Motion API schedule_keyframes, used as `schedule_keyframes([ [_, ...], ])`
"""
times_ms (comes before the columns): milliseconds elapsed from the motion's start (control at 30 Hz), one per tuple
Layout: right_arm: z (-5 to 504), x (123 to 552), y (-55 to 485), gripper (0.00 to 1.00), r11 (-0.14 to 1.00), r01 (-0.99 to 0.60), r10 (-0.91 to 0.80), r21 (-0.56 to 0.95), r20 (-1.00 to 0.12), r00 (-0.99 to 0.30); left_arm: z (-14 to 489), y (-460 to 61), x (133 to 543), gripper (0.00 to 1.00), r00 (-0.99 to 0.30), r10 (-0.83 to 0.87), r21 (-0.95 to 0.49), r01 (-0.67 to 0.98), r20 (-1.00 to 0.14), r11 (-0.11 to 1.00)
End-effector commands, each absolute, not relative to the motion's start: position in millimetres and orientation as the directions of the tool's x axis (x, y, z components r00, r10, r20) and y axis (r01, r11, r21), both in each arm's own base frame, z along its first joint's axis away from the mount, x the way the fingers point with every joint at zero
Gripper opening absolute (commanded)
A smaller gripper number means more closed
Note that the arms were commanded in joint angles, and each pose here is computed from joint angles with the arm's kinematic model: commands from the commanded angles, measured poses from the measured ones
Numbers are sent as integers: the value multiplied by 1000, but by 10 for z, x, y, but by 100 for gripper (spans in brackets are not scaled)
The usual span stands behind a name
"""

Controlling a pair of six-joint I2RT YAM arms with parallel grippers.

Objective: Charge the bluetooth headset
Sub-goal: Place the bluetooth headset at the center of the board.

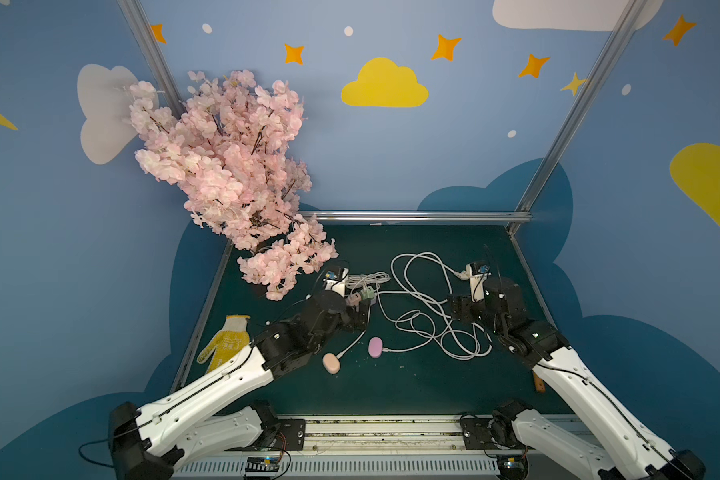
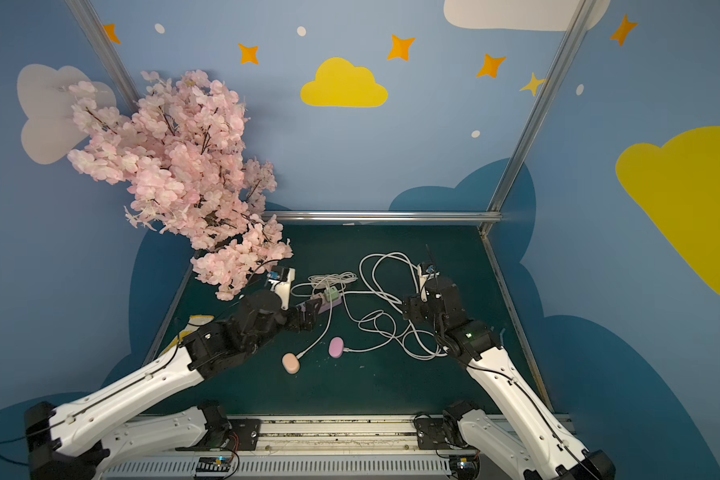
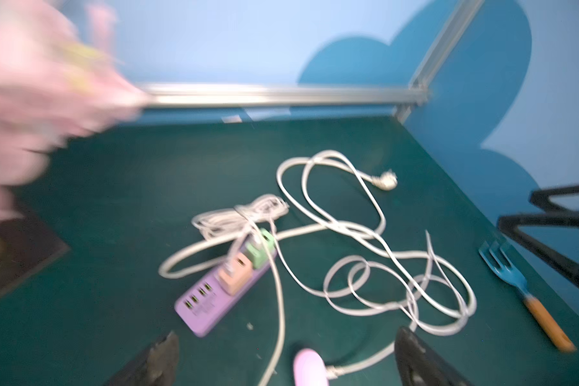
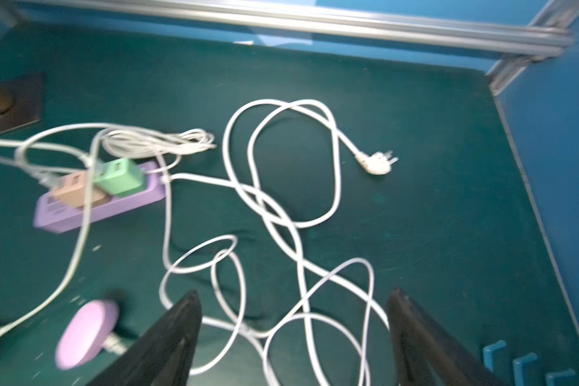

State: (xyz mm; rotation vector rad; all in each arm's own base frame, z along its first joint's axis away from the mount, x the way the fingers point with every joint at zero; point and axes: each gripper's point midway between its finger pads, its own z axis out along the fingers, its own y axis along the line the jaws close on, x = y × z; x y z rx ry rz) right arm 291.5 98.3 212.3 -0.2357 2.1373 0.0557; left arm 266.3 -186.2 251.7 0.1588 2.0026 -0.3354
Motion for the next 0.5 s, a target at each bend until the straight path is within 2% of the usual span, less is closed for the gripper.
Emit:
schedule_keyframes([
  [0, 2027, 3132, 745, 87, 981, -89, -195, -173, -887, -420, 2364, -1313, 2837, 100, -295, 34, 7, 94, -955, 996],
  [67, 1763, 3166, 660, 87, 984, -78, -180, -163, -863, -472, 2226, -983, 2896, 100, -297, 19, 22, -7, -955, 1000],
  [167, 1366, 3216, 469, 87, 987, -24, -143, -156, -821, -552, 2018, -655, 2985, 100, -305, 75, 103, -76, -949, 992],
  [300, 1040, 3308, 312, 87, 992, 56, -63, -113, -828, -557, 1669, -246, 3103, 100, -326, 56, 130, -210, -944, 969],
  [400, 960, 3364, 245, 87, 990, 85, -39, -108, -815, -578, 1547, -237, 3202, 100, -395, 109, 181, -152, -912, 972],
  [467, 981, 3419, 196, 87, 990, 95, -27, -101, -811, -584, 1353, -125, 3236, 100, -429, 95, 187, -177, -898, 966],
])
